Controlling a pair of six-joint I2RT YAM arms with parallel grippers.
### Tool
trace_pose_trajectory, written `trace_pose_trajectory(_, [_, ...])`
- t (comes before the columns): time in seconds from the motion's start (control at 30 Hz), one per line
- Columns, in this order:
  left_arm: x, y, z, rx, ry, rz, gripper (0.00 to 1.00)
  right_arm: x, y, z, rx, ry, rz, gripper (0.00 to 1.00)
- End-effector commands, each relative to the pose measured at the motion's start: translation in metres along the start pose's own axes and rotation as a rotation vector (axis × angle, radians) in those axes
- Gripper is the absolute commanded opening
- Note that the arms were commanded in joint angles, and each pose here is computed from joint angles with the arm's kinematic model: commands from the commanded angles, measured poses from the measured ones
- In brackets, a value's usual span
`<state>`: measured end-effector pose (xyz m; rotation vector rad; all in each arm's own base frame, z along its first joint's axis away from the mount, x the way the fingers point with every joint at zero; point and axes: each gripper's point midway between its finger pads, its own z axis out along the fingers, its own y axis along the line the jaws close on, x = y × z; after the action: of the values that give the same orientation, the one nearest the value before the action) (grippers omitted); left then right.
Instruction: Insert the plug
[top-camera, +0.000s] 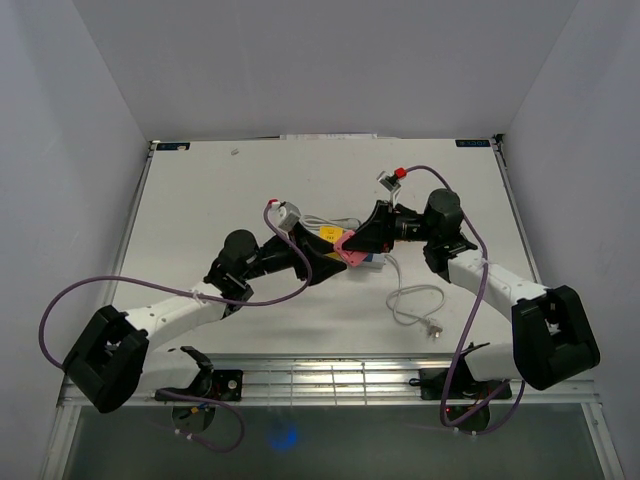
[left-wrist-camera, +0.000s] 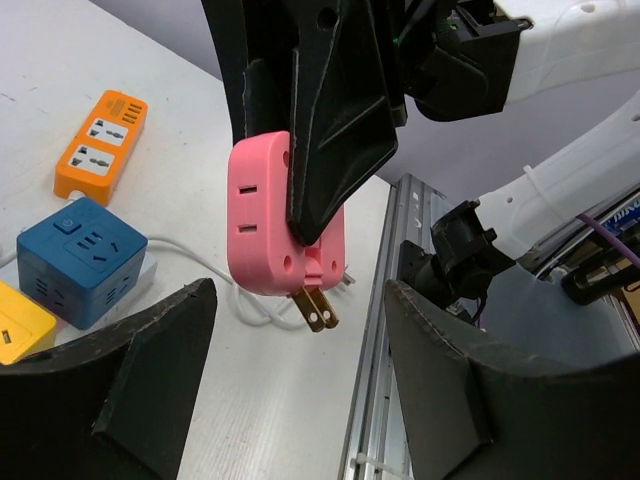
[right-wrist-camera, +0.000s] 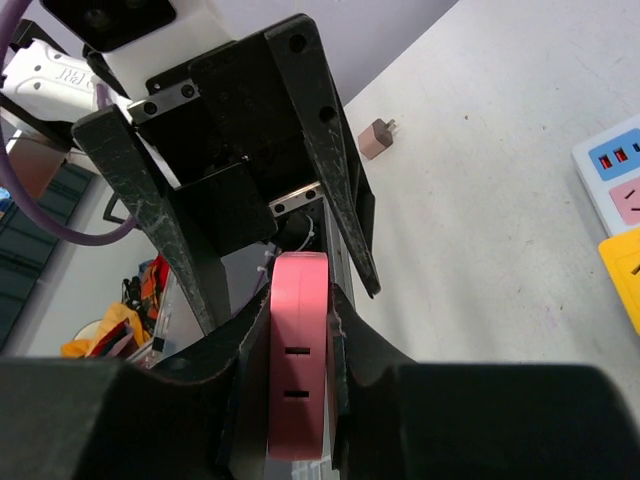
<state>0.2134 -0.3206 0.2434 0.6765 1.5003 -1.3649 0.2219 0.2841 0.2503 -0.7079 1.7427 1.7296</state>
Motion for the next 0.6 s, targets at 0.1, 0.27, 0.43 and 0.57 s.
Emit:
trace_pose_trajectory(0.1, [-0.0071,-0.0101,0.0023,0.059,-0.007,0.013,0.71,-0.0033,0.0147,0.0003,-0.084,0.003,-0.035,0.08])
trace_pose_trajectory(0.27, [-0.005,-0.0079,0.0061,0.062,0.007,-0.003,0.64,0.0009,0.0162,0.002,-0.116,0.014,-0.015,0.08])
trace_pose_trajectory(0.43, [-0.0073,-0.0101,0.0052,0.068,-0.005,0.003,0.61,0.003,0.0171,0.005,-0.13,0.023,-0.009,0.08])
trace_pose_trajectory(0.57, [-0.0093,-0.0115,0.0033,0.068,-0.016,0.011,0.58,0.005,0.0167,0.0076,-0.136,0.032,-0.005,0.08])
